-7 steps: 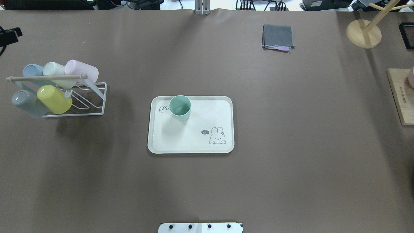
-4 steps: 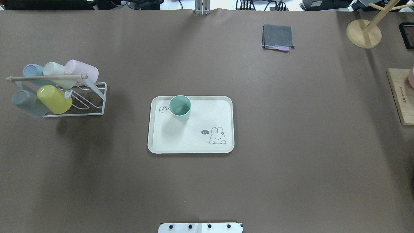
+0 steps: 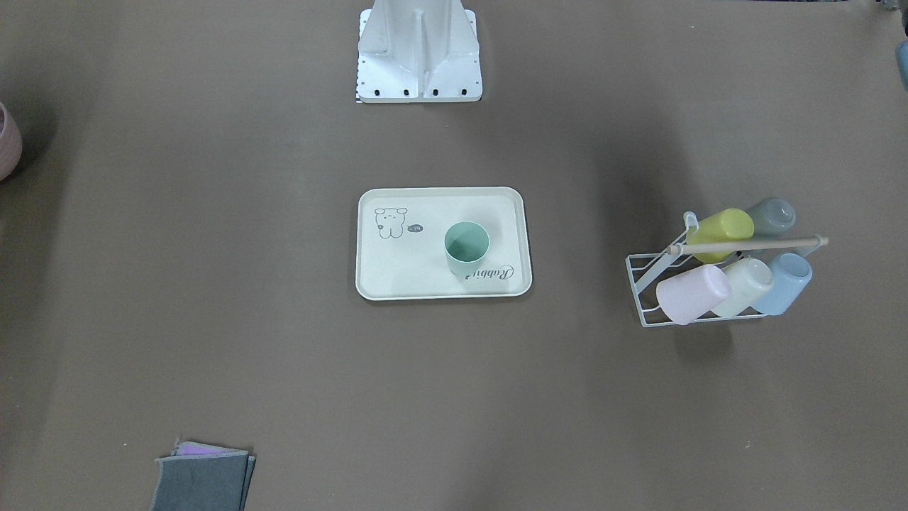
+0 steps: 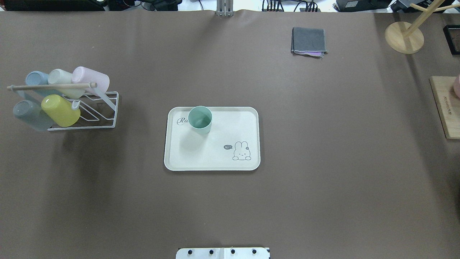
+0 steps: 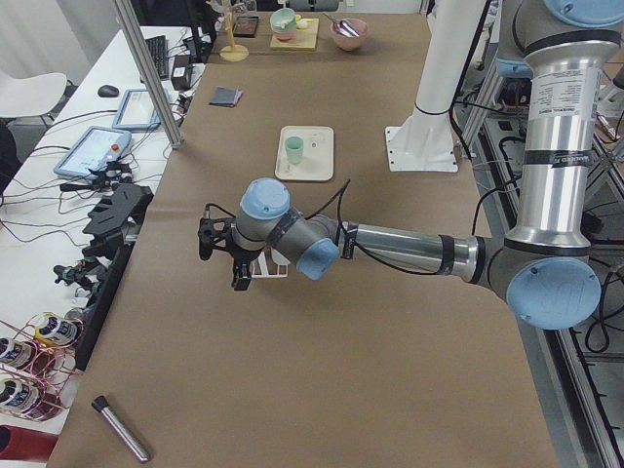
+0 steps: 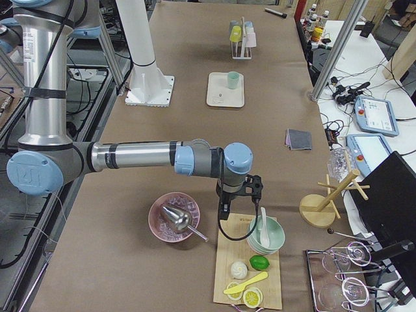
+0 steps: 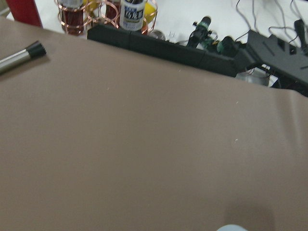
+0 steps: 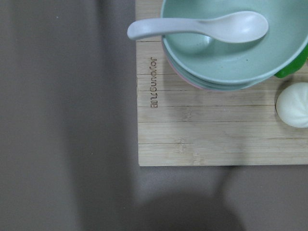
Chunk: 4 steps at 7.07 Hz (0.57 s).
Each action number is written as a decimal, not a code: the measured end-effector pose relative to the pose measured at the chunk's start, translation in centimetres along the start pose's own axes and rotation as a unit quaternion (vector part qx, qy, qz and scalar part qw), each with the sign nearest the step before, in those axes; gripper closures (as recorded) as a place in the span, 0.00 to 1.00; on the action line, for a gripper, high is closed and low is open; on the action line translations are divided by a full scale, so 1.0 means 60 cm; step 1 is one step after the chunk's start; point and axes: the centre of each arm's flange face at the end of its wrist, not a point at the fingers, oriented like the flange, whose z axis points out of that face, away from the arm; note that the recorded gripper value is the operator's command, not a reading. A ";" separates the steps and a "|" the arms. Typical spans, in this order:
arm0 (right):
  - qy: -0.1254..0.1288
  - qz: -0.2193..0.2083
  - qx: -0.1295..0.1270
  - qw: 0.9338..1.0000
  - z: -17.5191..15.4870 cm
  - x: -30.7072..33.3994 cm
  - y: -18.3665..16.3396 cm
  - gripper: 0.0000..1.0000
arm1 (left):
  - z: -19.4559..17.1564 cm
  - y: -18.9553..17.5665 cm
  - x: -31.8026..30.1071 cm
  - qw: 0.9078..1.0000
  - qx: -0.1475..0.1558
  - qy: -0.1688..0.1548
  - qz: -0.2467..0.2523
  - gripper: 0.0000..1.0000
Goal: Pick up and place green cup on tray
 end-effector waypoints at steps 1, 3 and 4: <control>0.000 -0.002 0.002 1.000 -0.003 -0.003 -0.004 0.00 | 0.015 0.002 -0.012 1.000 -0.027 -0.008 0.006 0.02; -0.001 -0.003 0.003 1.000 -0.006 -0.006 -0.008 0.00 | 0.048 0.009 -0.042 0.998 -0.065 -0.010 0.000 0.02; -0.004 -0.003 0.004 1.000 -0.006 -0.008 -0.008 0.00 | 0.070 0.015 -0.065 0.996 -0.085 -0.010 0.003 0.02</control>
